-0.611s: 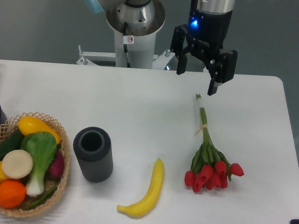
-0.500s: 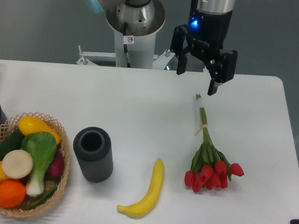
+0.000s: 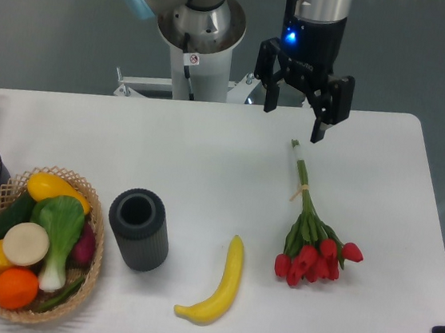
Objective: Pick up the flowers from the table
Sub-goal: 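Move the open gripper over the red tulip bundle's stems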
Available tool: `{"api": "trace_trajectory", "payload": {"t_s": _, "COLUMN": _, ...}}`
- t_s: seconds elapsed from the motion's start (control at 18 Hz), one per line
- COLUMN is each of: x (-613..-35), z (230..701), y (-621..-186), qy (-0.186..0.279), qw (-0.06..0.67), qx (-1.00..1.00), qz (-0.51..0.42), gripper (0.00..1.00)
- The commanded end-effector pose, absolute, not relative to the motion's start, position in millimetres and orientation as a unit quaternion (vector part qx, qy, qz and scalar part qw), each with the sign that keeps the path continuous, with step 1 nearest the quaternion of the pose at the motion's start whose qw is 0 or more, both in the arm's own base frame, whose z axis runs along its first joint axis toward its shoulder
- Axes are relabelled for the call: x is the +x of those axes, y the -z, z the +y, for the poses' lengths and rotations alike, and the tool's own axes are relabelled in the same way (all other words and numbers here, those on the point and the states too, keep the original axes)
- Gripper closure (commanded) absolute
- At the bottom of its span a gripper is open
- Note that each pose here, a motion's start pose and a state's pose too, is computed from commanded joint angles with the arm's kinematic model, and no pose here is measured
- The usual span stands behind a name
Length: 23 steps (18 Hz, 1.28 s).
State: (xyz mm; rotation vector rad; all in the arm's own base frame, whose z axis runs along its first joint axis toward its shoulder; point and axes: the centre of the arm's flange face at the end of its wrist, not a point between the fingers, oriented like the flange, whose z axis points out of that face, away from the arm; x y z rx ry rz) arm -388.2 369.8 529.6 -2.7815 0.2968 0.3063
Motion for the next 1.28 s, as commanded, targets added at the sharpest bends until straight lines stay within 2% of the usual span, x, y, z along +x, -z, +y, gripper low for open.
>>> {"api": "trace_trajectory", "payload": {"t_s": 0.17, "x": -392.6, "z": 356.3, "y": -520.9, "qy": -0.118, "qw": 0.176, "qx": -0.977, "qz": 0.034, "gripper": 0.0}}
{"api": "trace_trajectory", "payload": {"t_s": 0.5, "x": -415.0, "z": 312.5, "y": -479.3, "qy": -0.086, "qw": 0.162, "qx": -0.981, "qz": -0.065, "gripper": 0.0}}
{"api": "trace_trajectory", "payload": {"t_s": 0.72, "x": -430.2, "z": 296.8, "y": -460.5, "qy": -0.067, "qw": 0.165, "qx": -0.98, "qz": -0.089, "gripper": 0.0}}
{"api": "trace_trajectory", "payload": {"t_s": 1.06, "x": -450.1, "z": 285.6, "y": -399.5, "qy": -0.005, "qw": 0.16, "qx": -0.98, "qz": -0.121, "gripper": 0.0}}
{"api": "trace_trajectory", "payload": {"t_s": 1.28, "x": -467.2, "z": 289.3, "y": -366.2, "qy": 0.013, "qw": 0.149, "qx": -0.98, "qz": -0.128, "gripper": 0.0}}
